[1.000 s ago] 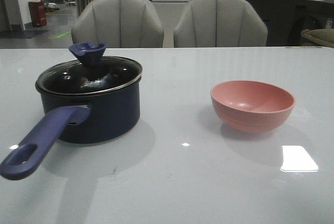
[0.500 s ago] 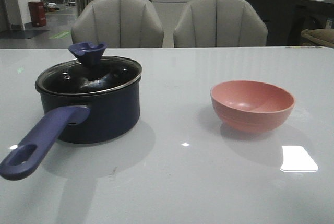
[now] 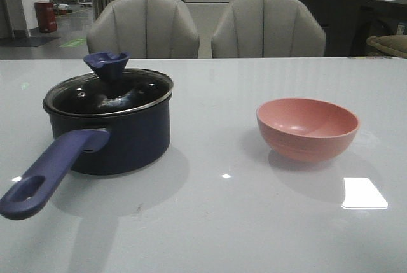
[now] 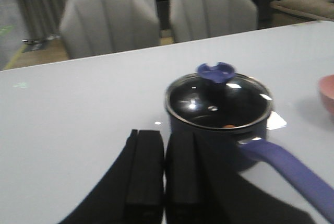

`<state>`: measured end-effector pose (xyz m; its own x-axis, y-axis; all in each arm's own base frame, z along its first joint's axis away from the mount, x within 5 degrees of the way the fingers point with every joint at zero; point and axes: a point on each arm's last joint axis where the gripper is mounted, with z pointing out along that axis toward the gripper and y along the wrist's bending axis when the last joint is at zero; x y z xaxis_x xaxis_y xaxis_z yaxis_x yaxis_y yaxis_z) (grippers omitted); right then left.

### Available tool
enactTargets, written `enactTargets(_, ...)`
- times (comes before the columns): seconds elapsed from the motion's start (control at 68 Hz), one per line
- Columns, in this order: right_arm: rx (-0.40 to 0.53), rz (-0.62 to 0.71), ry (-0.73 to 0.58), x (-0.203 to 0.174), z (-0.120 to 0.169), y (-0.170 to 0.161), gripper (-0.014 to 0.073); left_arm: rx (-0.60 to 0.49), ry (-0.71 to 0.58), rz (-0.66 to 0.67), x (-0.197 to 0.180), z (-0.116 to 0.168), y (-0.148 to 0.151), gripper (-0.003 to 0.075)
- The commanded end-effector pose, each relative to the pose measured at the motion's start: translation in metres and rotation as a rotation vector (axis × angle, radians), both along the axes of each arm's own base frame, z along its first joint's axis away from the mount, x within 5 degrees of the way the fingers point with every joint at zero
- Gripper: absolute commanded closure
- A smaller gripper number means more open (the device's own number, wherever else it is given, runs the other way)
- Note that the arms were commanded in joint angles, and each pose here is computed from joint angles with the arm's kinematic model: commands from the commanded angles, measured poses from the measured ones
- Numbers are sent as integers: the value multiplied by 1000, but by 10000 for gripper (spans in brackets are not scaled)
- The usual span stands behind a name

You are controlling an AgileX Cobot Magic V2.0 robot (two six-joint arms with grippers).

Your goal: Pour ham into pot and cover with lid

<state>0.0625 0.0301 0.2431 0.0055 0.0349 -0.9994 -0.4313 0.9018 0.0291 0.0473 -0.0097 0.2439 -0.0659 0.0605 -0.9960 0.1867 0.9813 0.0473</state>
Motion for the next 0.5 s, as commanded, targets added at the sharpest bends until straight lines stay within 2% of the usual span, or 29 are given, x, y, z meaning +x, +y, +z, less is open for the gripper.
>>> enactTargets(0.0,38,-33,-78,1,15,-3,447,-36,-170,105,2,0,5,587)
enactTargets(0.147,37,-32,-77,1,14,-3,447,-45,-203,218,6,-23,12,587)
enactTargets(0.279,38,-32,-77,1,15,-3,447,-50,-190,222,8,-35,12,587)
enactTargets(0.426,38,-32,-77,1,15,-3,447,-47,-187,201,8,-36,11,587)
enactTargets(0.485,38,-32,-77,1,15,-3,447,-85,-191,197,8,-35,11,587)
